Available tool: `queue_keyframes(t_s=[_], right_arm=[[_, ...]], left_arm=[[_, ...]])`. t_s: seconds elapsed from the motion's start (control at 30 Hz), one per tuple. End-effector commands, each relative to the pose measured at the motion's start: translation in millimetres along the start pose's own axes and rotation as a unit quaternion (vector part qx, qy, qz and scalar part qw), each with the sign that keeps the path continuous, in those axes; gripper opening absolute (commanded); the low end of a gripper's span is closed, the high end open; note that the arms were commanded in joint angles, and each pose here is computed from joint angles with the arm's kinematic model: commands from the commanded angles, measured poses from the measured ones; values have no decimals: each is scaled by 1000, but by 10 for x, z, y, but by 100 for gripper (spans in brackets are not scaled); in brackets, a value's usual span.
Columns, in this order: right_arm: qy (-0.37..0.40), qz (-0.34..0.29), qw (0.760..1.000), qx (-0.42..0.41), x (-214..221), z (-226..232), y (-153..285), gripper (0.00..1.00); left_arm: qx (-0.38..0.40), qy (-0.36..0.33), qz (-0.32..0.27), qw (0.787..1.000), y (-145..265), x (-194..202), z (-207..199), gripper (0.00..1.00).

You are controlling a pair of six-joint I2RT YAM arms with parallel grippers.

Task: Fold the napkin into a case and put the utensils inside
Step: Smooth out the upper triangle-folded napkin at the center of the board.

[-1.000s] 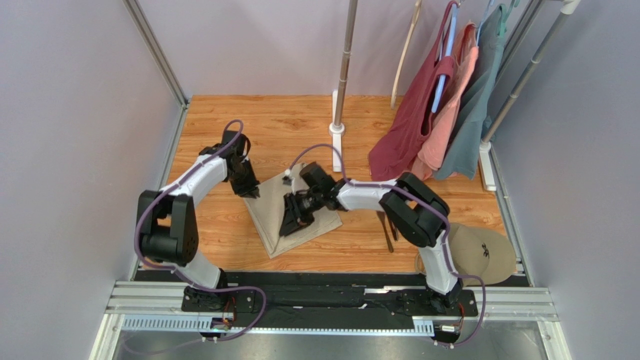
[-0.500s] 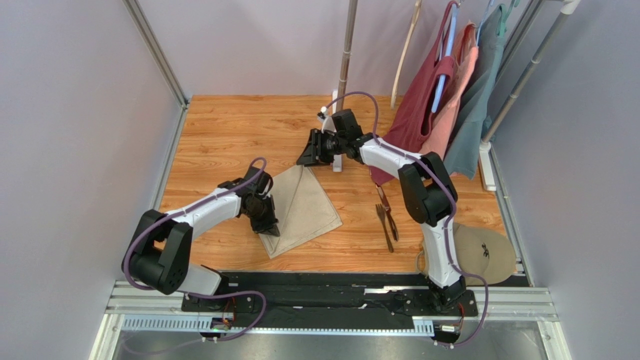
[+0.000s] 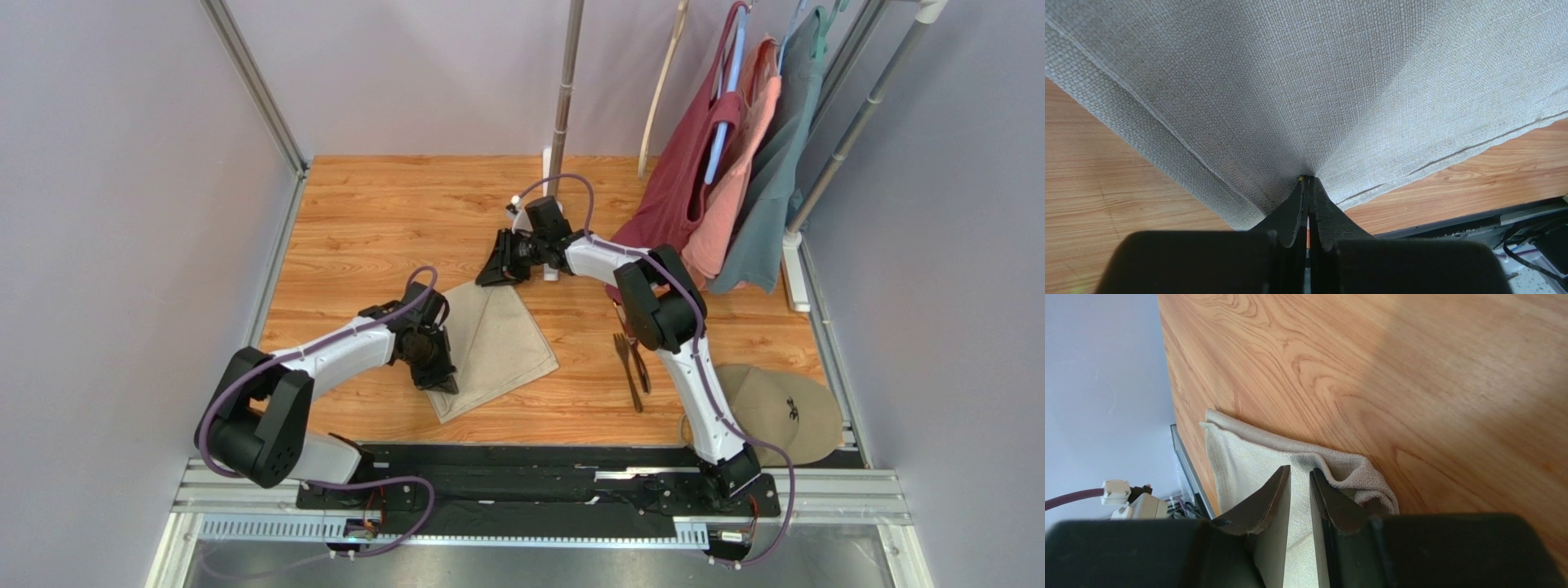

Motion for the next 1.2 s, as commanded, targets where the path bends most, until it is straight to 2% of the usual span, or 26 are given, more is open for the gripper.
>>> queue_keyframes(t_s=[0.0,0.27,0.4,0.47,0.5,0.57,0.6,0.63,0.77,0.8,0.87,0.9,1.03,1.1,1.17], right_arm=[[9,-44,999,-12,-260,-74,29,25],[-11,-36,999,-2,-322,-451,-25,25],[12,-32,999,1,-433,-335,16,29],[26,-26,999,17,-457,-270,72,33],[38,-31,999,17,-528,-169,146,38],[51,-24,998,19,-511,-13,189,43],[62,-26,998,19,-545,126,269,49],[69,-27,997,31,-540,181,286,52],[105,4,993,48,-338,536,333,60],[114,7,992,55,-304,590,354,63],[132,16,988,80,-172,758,405,66],[150,22,985,85,-122,798,422,67],[191,46,974,117,138,1015,491,70],[195,60,971,127,274,1045,564,71],[202,73,967,135,428,1086,605,72]], left_arm=[[-25,21,-9,999,-19,58,110,0],[-28,35,-7,999,-17,99,144,0],[13,11,-12,1000,102,94,51,0],[39,1,-33,999,261,48,-49,10],[60,-10,-56,997,407,11,-110,26],[72,-8,-94,993,681,-148,-211,40],[78,-11,-106,991,782,-215,-226,53],[88,-7,-117,989,908,-307,-278,56],[76,55,-136,986,1008,-803,-75,58],[52,58,-117,990,889,-910,2,59],[26,78,-117,990,870,-1174,107,59],[3,74,-95,993,712,-1281,172,59],[-36,55,-110,992,552,-1720,188,59],[-48,58,-86,994,415,-1793,206,59],[-47,59,-85,994,380,-1869,177,59]])
Point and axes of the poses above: each gripper's point midway between its finger pads, its own y axis back along the fingers, its own z axis along the line the jaws close on, x = y × z, the point moved 7 cm from there along y, back along the fingers, and after that the axes turned 12 degrees about y, right-handed, at the moved point
